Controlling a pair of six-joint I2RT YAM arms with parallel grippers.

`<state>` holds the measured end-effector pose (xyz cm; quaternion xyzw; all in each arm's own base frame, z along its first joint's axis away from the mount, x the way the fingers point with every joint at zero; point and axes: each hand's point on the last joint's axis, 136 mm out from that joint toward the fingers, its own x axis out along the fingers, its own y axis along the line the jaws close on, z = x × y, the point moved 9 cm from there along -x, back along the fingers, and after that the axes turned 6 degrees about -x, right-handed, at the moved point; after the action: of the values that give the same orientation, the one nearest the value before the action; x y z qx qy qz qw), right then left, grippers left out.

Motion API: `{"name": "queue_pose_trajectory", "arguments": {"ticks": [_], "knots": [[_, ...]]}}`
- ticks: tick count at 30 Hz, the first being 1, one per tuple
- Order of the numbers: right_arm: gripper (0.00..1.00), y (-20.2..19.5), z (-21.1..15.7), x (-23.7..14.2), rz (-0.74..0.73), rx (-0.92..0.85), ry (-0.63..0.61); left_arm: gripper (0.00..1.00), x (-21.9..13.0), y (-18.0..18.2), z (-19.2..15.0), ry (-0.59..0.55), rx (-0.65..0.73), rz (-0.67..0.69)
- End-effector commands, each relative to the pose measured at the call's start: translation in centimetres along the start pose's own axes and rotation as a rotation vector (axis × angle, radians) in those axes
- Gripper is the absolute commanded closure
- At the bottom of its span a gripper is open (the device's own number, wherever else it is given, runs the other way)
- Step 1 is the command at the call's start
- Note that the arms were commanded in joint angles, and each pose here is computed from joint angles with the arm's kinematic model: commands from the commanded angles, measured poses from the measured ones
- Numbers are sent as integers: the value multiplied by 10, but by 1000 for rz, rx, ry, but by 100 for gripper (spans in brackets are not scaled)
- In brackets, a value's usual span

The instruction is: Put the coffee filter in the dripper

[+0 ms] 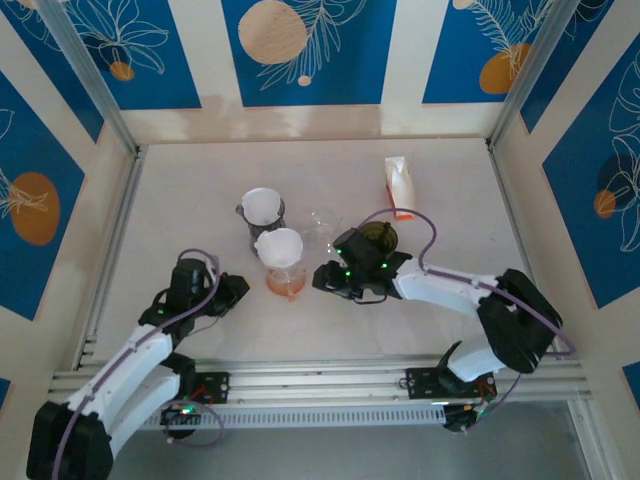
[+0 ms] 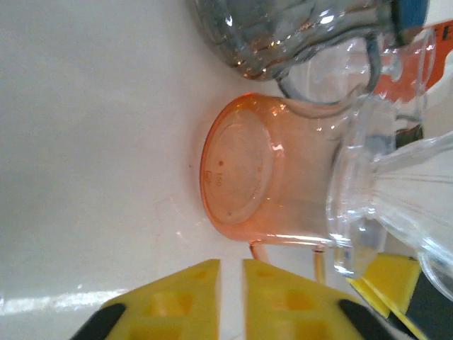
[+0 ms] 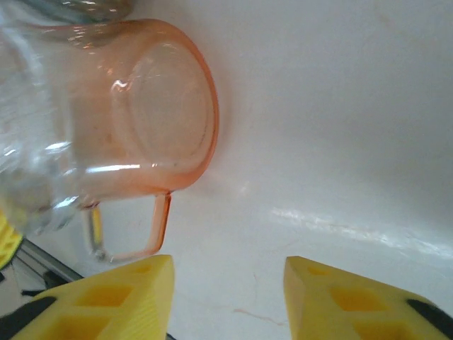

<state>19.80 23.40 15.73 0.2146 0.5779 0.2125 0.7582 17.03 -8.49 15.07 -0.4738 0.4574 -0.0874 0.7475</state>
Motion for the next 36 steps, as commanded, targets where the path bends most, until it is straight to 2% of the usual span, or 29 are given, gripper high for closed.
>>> {"name": "queue_pose_trajectory", "arguments": {"ticks": [1, 4, 9, 10, 11, 16, 24, 29, 36], "knots": [[47, 2, 4, -22, -52, -124, -28, 72, -27, -27, 11, -80, 119, 9], [44, 14, 20, -40, -115, -198, -88, 56, -46, -51, 17, -136, 199, -22], [39, 17, 57, -58, -148, -186, -140, 15, -67, -77, 23, -213, 293, -85], [38, 16, 67, -60, -155, -182, -148, 3, -70, -81, 24, -222, 307, -96], [38, 16, 74, -59, -160, -183, -155, 0, -72, -84, 24, -231, 316, -103], [40, 11, 124, -50, -224, -182, -165, 0, -78, -89, 25, -266, 348, -135], [41, 10, 175, -17, -342, -255, -142, 0, -73, -82, 23, -270, 343, -177], [42, 10, 189, 0, -352, -315, -85, 0, -71, -76, 22, -269, 341, -133], [50, 3, 197, 14, -411, -347, -48, 0, -70, -74, 23, -274, 347, -111]]}}
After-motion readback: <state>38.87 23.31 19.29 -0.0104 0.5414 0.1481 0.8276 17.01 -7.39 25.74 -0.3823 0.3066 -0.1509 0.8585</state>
